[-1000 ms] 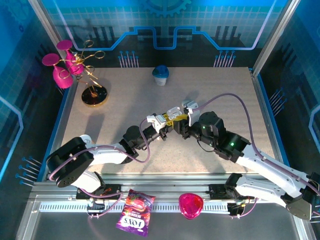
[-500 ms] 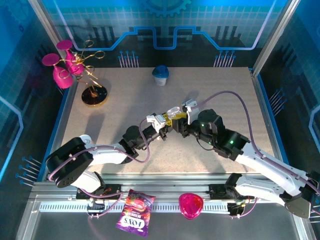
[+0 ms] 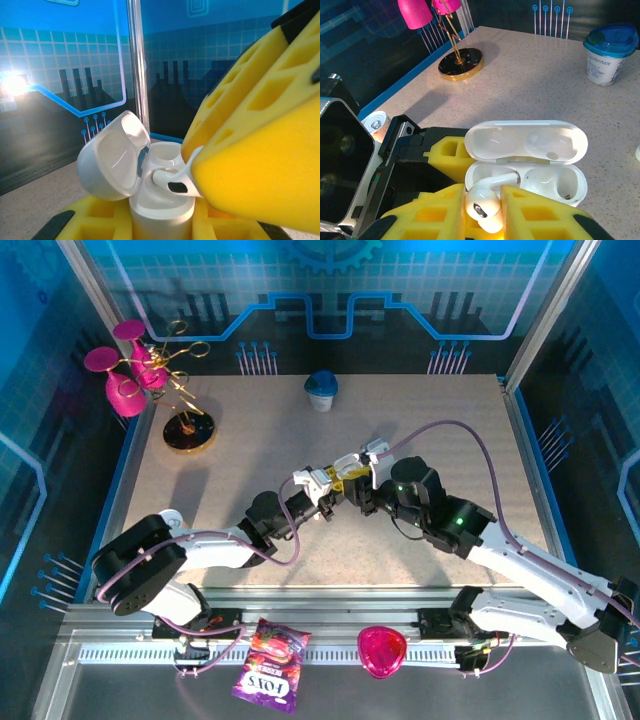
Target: Insert the wireless bluetooth earbuds into the charging case
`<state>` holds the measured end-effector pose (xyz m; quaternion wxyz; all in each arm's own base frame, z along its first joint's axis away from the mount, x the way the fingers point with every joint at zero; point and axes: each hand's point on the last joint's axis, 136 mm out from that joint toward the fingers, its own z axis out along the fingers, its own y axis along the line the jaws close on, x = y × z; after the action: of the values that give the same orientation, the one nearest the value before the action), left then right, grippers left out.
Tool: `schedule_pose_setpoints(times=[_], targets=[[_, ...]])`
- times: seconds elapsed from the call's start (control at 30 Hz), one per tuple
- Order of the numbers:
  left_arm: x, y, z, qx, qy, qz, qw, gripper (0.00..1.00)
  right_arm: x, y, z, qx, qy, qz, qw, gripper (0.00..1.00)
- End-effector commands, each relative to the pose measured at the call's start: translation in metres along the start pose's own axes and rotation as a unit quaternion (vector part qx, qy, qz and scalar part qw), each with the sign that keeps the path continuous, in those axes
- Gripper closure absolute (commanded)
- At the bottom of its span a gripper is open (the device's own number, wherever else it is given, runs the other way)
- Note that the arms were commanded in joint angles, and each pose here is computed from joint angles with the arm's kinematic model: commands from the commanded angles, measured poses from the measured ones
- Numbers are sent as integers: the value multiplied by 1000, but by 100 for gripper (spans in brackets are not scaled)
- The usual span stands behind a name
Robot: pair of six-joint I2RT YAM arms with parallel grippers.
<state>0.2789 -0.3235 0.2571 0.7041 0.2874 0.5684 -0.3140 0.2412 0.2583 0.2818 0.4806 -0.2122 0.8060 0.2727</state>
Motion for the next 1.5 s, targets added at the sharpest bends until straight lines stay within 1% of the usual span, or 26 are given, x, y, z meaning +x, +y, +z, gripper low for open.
schedule_pose_setpoints(times=[0.0,0.13,0.37,0.5,0.67,0.83,0.93,1.03,1.23,1.47], targets=[[-28,-3,0,3,-41,-4,999,86,-12,2,-8,-4,-11,6,1000,81],[-26,-3,-1,2,-42,3,999,86,-16,4,-14,-26,-18,25,999,82],[-23,-4,-2,5,-37,11,999,86,-24,11,-22,-88,-22,76,993,82],[-20,-5,-1,9,-34,16,999,85,-23,9,-22,-112,2,125,986,82],[-16,-6,-1,11,-31,21,999,85,-20,11,-18,-164,29,201,965,81],[-13,-6,0,13,-27,25,999,85,-19,6,-16,-169,34,233,957,81],[-12,-7,0,14,-27,28,999,85,-20,10,-15,-191,36,246,950,81],[-14,-8,0,17,-32,27,999,85,-17,11,-11,-198,45,257,945,81],[-15,-9,0,20,-32,29,999,85,-9,9,-4,-195,63,273,940,81],[-15,-10,-2,21,-34,34,999,85,-1,-1,-1,-164,78,294,938,81]])
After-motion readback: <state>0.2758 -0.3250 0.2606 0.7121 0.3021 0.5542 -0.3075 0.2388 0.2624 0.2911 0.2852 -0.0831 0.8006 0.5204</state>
